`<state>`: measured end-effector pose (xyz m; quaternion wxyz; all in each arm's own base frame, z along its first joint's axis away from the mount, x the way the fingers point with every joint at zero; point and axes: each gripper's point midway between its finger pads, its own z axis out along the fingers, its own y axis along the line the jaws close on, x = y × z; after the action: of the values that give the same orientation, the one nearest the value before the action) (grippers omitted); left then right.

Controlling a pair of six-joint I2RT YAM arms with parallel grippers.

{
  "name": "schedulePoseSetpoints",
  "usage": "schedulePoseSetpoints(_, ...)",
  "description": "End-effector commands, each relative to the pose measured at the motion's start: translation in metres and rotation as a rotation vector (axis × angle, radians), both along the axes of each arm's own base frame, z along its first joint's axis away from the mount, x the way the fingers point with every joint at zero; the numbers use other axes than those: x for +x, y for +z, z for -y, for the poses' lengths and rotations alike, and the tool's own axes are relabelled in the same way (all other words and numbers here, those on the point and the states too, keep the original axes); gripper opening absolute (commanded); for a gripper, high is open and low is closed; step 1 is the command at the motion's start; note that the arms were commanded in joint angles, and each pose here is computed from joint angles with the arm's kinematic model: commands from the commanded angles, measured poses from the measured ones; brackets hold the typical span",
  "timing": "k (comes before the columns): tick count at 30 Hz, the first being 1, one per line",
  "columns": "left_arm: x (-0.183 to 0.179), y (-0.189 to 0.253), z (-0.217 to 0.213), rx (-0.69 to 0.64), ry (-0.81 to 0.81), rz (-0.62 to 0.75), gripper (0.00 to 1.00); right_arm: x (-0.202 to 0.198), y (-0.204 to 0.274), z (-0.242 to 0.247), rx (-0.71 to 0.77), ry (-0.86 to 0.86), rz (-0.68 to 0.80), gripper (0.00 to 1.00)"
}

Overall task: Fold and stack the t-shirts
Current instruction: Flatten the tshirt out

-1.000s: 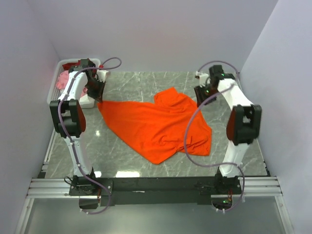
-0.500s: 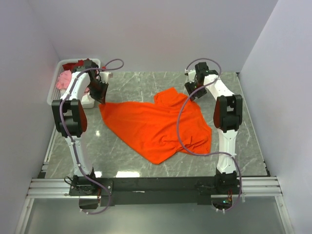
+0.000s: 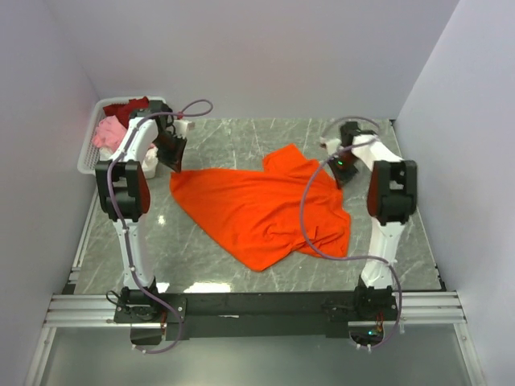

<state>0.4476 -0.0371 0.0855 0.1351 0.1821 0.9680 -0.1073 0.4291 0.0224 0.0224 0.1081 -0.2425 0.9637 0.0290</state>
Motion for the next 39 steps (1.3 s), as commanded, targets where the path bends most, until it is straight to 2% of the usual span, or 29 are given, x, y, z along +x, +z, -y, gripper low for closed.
schedulePoseSetpoints(1,-0.002,0.01,0.02,-0.018,-0.052,0.015,0.15,-0.062,0.024,0.063,-0.052,-0.081,-0.071,0.0)
schedulePoseSetpoints(3,-0.004,0.007,0.024,-0.018,-0.061,0.014,0.13,-0.101,0.017,0.074,-0.057,-0.066,-0.136,0.0)
schedulePoseSetpoints(6,-0.009,0.003,0.032,-0.03,-0.082,-0.001,0.12,-0.136,0.025,0.074,-0.039,-0.022,-0.175,0.0)
schedulePoseSetpoints(7,-0.009,0.002,0.036,-0.035,-0.096,-0.003,0.11,-0.144,0.031,0.07,-0.015,-0.011,-0.194,0.1)
schedulePoseSetpoints(8,-0.011,-0.003,0.039,-0.043,-0.102,-0.017,0.11,-0.133,0.043,0.069,0.005,-0.017,-0.16,0.36)
schedulePoseSetpoints(9,-0.012,-0.004,0.041,-0.044,-0.11,-0.019,0.1,-0.123,0.051,0.064,0.041,-0.023,-0.133,0.5)
schedulePoseSetpoints(10,-0.011,-0.008,0.042,-0.047,-0.112,-0.025,0.11,-0.11,0.056,0.057,0.093,-0.062,-0.111,0.58)
schedulePoseSetpoints(11,-0.008,-0.006,0.042,-0.046,-0.112,-0.015,0.11,-0.074,0.081,0.054,0.113,-0.076,-0.006,0.64)
schedulePoseSetpoints(12,-0.007,-0.006,0.042,-0.048,-0.108,-0.017,0.11,-0.055,0.077,0.05,0.142,-0.099,-0.01,0.67)
schedulePoseSetpoints(13,-0.006,-0.006,0.042,-0.046,-0.11,-0.015,0.12,-0.038,0.085,0.038,0.197,-0.133,0.004,0.68)
schedulePoseSetpoints(14,-0.001,-0.004,0.041,-0.043,-0.107,-0.006,0.13,0.001,0.116,0.029,0.205,-0.116,0.115,0.68)
schedulePoseSetpoints(15,-0.001,-0.003,0.04,-0.041,-0.106,-0.007,0.13,0.016,0.099,0.019,0.216,-0.119,0.072,0.68)
schedulePoseSetpoints(16,0.001,-0.001,0.038,-0.04,-0.103,0.0,0.15,0.033,0.103,0.01,0.219,-0.122,0.094,0.68)
schedulePoseSetpoints(17,0.004,0.002,0.038,-0.04,-0.102,0.012,0.17,0.062,0.129,-0.009,0.219,-0.08,0.196,0.68)
schedulePoseSetpoints(18,0.006,0.005,0.035,-0.046,-0.092,0.02,0.2,0.074,0.116,-0.011,0.211,-0.085,0.192,0.68)
schedulePoseSetpoints(21,0.008,0.015,0.031,-0.063,-0.071,0.038,0.36,0.1,0.116,-0.057,0.175,0.009,0.285,0.65)
schedulePoseSetpoints(22,0.008,0.018,0.031,-0.075,-0.068,0.04,0.44,0.114,0.117,-0.068,0.174,0.026,0.341,0.65)
schedulePoseSetpoints(26,0.004,0.029,0.03,-0.116,-0.053,0.053,0.57,0.135,0.103,-0.094,0.146,0.034,0.438,0.63)
schedulePoseSetpoints(29,-0.002,0.029,0.028,-0.123,-0.044,0.051,0.61,0.156,0.107,-0.107,0.159,0.012,0.505,0.63)
schedulePoseSetpoints(39,-0.004,0.027,0.022,-0.14,-0.016,0.046,0.69,0.167,0.06,-0.124,0.125,0.02,0.482,0.73)
